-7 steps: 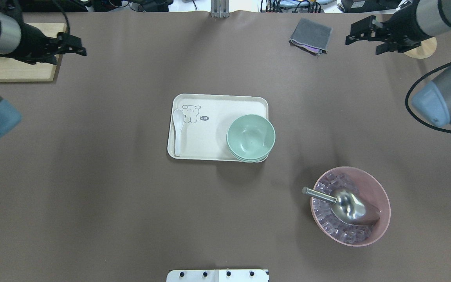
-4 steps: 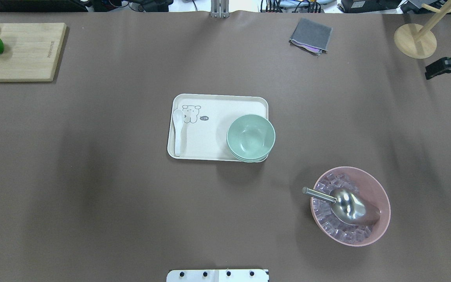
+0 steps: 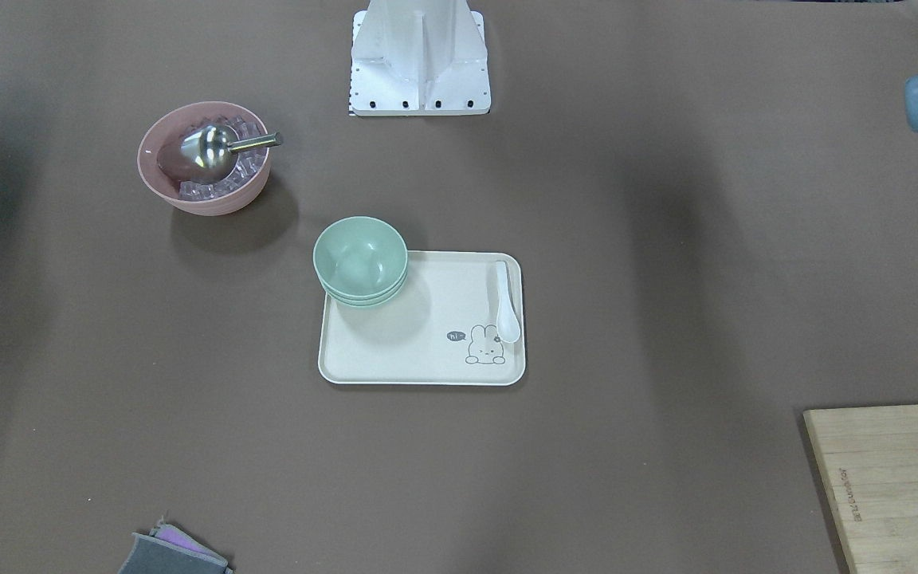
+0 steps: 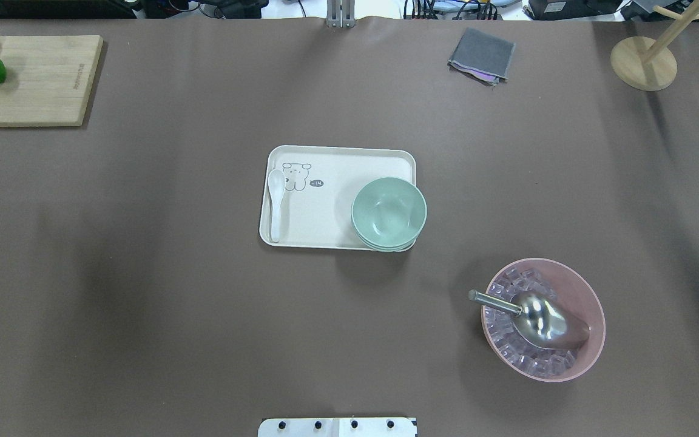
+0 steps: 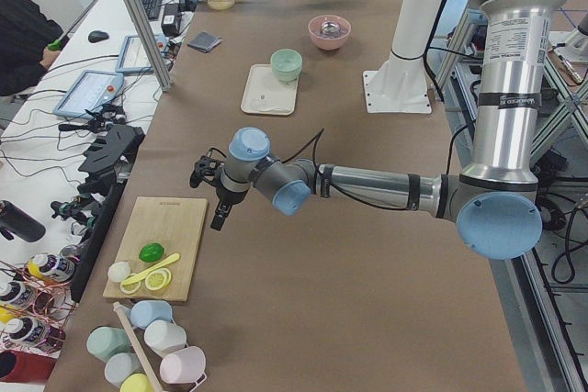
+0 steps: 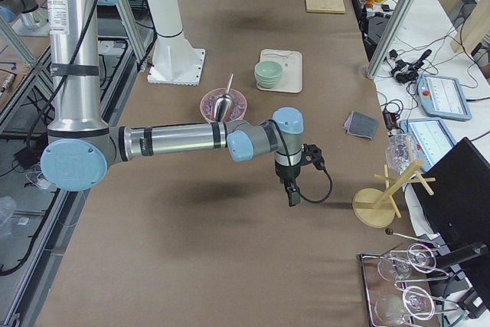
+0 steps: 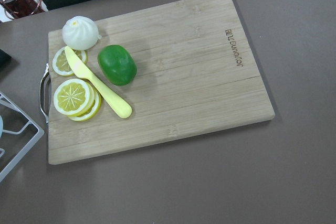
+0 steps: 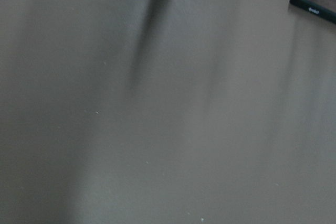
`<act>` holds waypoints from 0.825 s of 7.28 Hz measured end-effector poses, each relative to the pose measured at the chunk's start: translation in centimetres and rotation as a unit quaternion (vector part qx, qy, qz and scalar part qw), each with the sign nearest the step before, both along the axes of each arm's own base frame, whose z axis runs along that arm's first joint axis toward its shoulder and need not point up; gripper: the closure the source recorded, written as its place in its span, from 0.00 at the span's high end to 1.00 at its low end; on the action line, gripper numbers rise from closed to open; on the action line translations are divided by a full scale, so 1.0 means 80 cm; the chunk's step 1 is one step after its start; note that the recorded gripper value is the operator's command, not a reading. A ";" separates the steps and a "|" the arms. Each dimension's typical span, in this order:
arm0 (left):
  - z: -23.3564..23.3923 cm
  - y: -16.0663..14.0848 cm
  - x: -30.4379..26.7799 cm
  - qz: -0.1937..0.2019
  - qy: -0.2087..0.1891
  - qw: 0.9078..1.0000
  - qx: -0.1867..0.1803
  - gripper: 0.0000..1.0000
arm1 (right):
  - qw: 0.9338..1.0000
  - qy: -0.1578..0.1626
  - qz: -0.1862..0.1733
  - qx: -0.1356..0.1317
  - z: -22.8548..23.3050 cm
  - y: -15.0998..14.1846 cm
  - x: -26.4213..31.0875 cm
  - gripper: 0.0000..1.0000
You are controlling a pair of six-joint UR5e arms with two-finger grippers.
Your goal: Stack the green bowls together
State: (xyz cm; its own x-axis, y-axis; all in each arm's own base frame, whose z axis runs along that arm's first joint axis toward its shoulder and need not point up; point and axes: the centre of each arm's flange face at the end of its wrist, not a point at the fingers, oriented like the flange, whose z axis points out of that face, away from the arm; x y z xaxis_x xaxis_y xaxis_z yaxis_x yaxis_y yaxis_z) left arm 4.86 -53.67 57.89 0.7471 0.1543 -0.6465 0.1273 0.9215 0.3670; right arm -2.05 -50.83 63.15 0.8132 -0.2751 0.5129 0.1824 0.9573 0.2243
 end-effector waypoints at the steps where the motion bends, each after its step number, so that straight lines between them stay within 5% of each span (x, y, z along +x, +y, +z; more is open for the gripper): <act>1: 0.009 -0.001 -0.013 0.000 0.016 1.000 -0.021 0.98 | 0.999 -0.029 0.001 -0.025 0.021 0.001 0.029 1.00; 3: 0.015 -0.004 -0.035 -0.002 0.041 0.997 -0.058 0.98 | 0.995 -0.068 0.007 -0.077 0.017 -0.008 0.071 1.00; 6: 0.022 0.001 -0.042 -0.001 0.050 0.996 -0.073 0.98 | 0.989 -0.085 0.014 -0.120 -0.054 -0.006 0.082 1.00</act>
